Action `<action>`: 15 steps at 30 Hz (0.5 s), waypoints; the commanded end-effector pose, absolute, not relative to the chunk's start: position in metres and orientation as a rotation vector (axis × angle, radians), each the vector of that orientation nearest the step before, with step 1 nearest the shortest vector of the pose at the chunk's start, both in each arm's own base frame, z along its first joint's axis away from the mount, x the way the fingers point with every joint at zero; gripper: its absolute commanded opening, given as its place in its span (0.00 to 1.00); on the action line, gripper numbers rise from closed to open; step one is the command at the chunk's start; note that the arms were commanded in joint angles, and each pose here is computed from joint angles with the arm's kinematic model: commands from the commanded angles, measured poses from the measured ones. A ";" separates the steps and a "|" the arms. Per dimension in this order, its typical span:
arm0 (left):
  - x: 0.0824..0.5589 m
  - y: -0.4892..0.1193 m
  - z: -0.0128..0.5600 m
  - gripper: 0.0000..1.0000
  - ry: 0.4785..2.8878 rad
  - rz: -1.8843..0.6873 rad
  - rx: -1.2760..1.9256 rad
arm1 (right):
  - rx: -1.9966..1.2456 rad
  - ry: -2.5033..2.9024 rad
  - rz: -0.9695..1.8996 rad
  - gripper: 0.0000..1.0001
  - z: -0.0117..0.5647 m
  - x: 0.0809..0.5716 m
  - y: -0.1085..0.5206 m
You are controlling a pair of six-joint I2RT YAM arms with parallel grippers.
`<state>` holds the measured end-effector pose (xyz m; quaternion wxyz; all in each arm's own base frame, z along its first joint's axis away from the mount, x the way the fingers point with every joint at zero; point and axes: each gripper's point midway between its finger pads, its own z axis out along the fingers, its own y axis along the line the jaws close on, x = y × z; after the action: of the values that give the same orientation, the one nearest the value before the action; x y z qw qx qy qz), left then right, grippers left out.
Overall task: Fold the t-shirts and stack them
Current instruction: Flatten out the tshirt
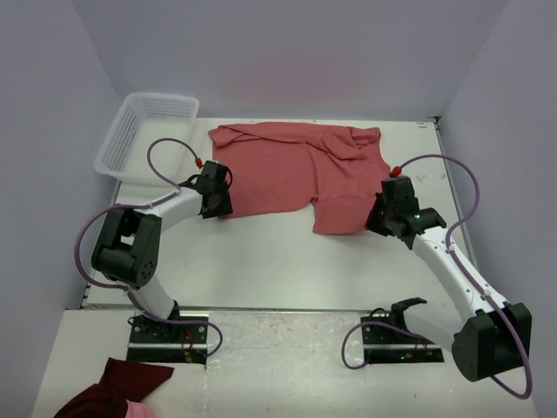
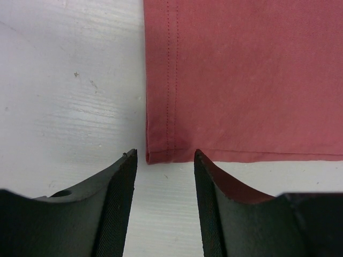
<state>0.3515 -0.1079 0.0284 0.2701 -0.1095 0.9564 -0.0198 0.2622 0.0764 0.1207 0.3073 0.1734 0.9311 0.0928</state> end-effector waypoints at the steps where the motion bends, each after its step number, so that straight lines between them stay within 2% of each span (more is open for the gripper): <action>1: 0.360 -0.104 0.027 0.49 2.544 -0.038 -0.299 | 0.441 2.450 0.265 0.00 0.128 0.261 0.079; 7: 0.360 -0.106 0.018 0.44 2.561 -0.037 -0.293 | 0.443 2.446 0.272 0.00 0.131 0.260 0.080; 9: 0.359 -0.105 0.015 0.40 2.566 -0.033 -0.294 | 0.443 2.444 0.260 0.00 0.131 0.260 0.078; 10: 0.358 -0.105 0.013 0.35 2.573 -0.033 -0.291 | 0.442 2.442 0.261 0.00 0.132 0.259 0.078; 15: 0.357 -0.105 0.007 0.27 2.582 -0.028 -0.291 | 0.442 2.443 0.263 0.00 0.132 0.258 0.078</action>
<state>0.3552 -0.1083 0.0155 0.2687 -0.1092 0.9569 -0.0171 0.2599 0.0766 0.1233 0.3090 0.1726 0.9304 0.0953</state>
